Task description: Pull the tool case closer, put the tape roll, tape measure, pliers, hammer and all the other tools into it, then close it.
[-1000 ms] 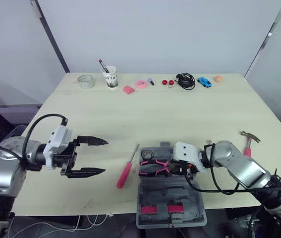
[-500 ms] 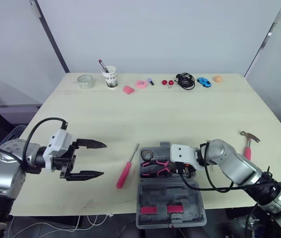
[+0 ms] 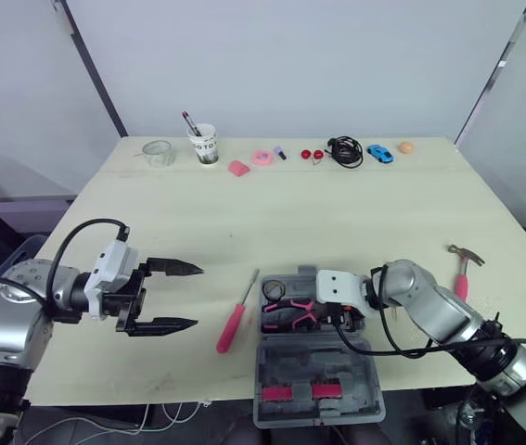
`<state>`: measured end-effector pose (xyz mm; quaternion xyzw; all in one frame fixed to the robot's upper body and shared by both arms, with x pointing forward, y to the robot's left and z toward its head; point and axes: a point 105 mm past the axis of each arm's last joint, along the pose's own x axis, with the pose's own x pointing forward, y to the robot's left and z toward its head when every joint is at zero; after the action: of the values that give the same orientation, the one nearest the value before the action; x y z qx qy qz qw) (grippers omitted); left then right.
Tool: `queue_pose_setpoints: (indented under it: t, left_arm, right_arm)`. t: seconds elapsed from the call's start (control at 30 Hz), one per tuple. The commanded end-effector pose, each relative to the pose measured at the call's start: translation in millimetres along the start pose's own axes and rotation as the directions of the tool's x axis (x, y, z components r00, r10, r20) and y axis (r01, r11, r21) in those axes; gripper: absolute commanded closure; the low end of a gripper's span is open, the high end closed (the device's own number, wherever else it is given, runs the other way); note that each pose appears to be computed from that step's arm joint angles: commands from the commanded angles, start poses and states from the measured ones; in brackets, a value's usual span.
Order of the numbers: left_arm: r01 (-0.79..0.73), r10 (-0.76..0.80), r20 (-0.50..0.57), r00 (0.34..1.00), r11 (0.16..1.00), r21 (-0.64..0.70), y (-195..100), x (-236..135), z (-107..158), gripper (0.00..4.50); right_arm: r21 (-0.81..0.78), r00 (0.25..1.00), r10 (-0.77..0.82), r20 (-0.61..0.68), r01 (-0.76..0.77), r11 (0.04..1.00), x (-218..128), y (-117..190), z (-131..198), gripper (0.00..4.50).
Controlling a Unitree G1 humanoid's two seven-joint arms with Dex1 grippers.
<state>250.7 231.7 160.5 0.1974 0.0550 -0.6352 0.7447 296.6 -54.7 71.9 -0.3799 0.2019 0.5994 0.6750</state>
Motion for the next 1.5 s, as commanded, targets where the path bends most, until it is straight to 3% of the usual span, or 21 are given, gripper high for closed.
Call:
queue_pose_setpoints:
  t: [0.03, 0.2, 0.3, 0.47, 0.57, 0.67, 0.73, 0.77, 0.8, 0.9, 1.2, 1.5]
  left_arm:
    - [0.061, -0.061, 0.01, 0.998, 0.997, 0.045, -5, 2, 6, 0.0]
    - [0.059, -0.06, 0.017, 0.998, 0.997, 0.042, -5, 3, 6, 0.0]
    - [0.06, -0.061, 0.023, 0.998, 0.997, 0.044, -5, 3, 6, 0.0]
    - [0.057, -0.059, 0.045, 0.997, 0.997, 0.054, -4, 6, 9, 0.0]
    - [0.057, -0.06, 0.051, 0.997, 0.997, 0.054, -4, 7, 10, 0.0]
    - [0.057, -0.06, 0.056, 0.997, 0.997, 0.054, -4, 9, 9, 0.0]
    - [0.055, -0.058, 0.062, 0.996, 0.997, 0.056, -3, 10, 9, 0.0]
    - [0.053, -0.057, 0.065, 0.996, 0.997, 0.058, -3, 11, 10, 0.0]
    - [0.052, -0.056, 0.065, 0.996, 0.997, 0.059, -2, 11, 9, 0.0]
    - [0.05, -0.054, 0.066, 0.996, 0.997, 0.057, -2, 11, 9, 0.0]
    - [0.045, -0.049, 0.068, 0.996, 0.997, 0.055, -3, 12, 8, 0.0]
    - [0.04, -0.044, 0.067, 0.997, 0.998, 0.052, -3, 11, 7, 0.0]
  right_arm:
    - [-0.028, 1.0, -0.01, 0.019, 0.01, 1.0, -4, -4, 4, 2.23]
    - [-0.026, 0.998, -0.047, 0.032, 0.048, 0.999, -6, -9, 5, 0.04]
    - [0.01, 0.994, -0.051, 0.096, 0.05, 0.999, -11, -8, 10, 0.04]
    - [0.088, 0.93, -0.13, 0.345, 0.106, 0.99, -22, -13, 31, 0.04]
    - [0.066, 0.903, -0.124, 0.412, 0.106, 0.992, -26, -10, 34, 0.79]
    - [0.094, 0.888, -0.132, 0.441, 0.101, 0.99, -24, -7, 32, 2.17]
    - [0.115, 0.881, -0.13, 0.455, 0.087, 0.99, -18, -4, 29, 2.32]
    - [0.13, 0.878, -0.134, 0.459, 0.083, 0.988, -16, -3, 26, 3.06]
    - [0.139, 0.879, -0.134, 0.457, 0.078, 0.987, -13, -2, 23, 3.19]
    - [0.157, 0.888, -0.128, 0.442, 0.064, 0.986, -4, 2, 13, 4.25]
    - [0.27, 0.922, -0.129, 0.366, 0.028, 0.962, 24, 13, -26, 4.25]
    - [0.322, 0.997, 0.045, 0.06, -0.062, 0.945, 50, 50, -93, 4.25]
